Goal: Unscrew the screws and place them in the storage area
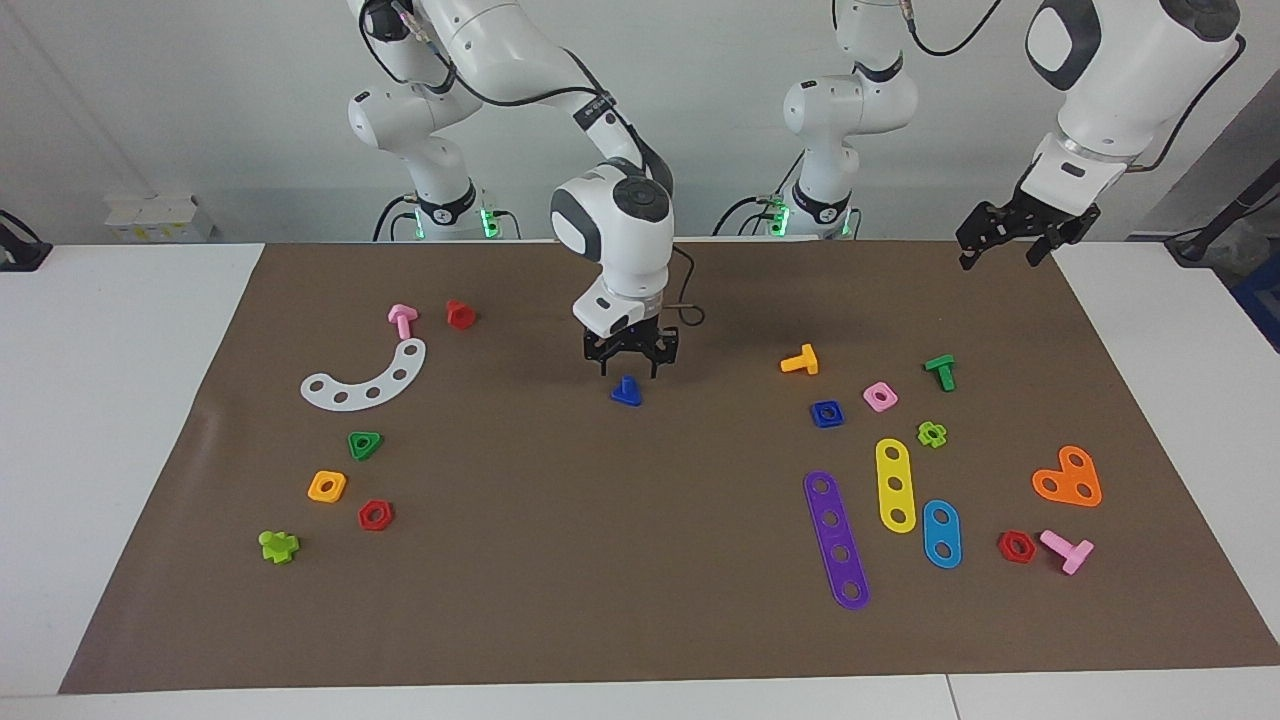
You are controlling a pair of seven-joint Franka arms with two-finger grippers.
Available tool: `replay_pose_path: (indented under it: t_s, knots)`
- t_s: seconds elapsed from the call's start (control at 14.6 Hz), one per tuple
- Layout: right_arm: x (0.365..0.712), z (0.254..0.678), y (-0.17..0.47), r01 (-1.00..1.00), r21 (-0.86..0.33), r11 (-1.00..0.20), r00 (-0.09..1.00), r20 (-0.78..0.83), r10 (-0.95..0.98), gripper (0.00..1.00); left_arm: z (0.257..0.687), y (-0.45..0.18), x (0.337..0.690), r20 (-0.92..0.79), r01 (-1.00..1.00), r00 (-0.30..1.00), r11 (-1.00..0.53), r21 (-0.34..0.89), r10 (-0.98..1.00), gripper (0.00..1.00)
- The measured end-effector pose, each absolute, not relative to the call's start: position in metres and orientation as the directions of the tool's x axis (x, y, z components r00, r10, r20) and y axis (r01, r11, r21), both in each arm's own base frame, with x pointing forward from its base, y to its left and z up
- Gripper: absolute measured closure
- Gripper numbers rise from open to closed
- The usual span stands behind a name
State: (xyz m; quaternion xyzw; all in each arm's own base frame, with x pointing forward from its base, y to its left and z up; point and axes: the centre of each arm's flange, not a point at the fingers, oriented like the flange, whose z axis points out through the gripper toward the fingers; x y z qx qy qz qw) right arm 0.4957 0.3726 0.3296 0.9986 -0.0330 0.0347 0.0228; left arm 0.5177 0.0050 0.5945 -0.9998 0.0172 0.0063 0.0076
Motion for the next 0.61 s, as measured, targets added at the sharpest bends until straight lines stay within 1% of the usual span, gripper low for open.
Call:
replay_pose_path:
  t_s: [0.07,0.27,0.41,0.48,0.61]
  knots:
    - [0.4957,0.3291,0.3723,-0.068,0.043,-0.997,0.995,0.071,-0.064,0.36,0.5941,0.0042,0.5181,-0.013,-0.036,0.999,-0.999,-0.015,-0.036,0.0]
    - [0.497,0.3301,0.3733,-0.067,0.028,-0.997,0.994,0.086,-0.064,0.4,0.5937,0.003,0.5186,-0.012,-0.038,0.999,-0.999,-0.015,-0.038,0.0]
    - [0.4974,0.3302,0.3732,-0.067,0.026,-0.997,0.994,0.088,-0.064,0.41,0.5938,0.0022,0.5187,-0.011,-0.04,0.999,-0.999,-0.015,-0.04,0.0]
    - [0.4974,0.3302,0.3732,-0.067,0.026,-0.997,0.994,0.089,-0.064,0.48,0.5938,0.0016,0.5187,-0.011,-0.041,0.999,-0.999,-0.015,-0.041,0.0]
    - [0.4974,0.3302,0.3731,-0.067,0.026,-0.997,0.994,0.089,-0.065,0.49,0.5938,0.0004,0.5187,-0.011,-0.043,0.999,-0.999,-0.015,-0.043,0.0]
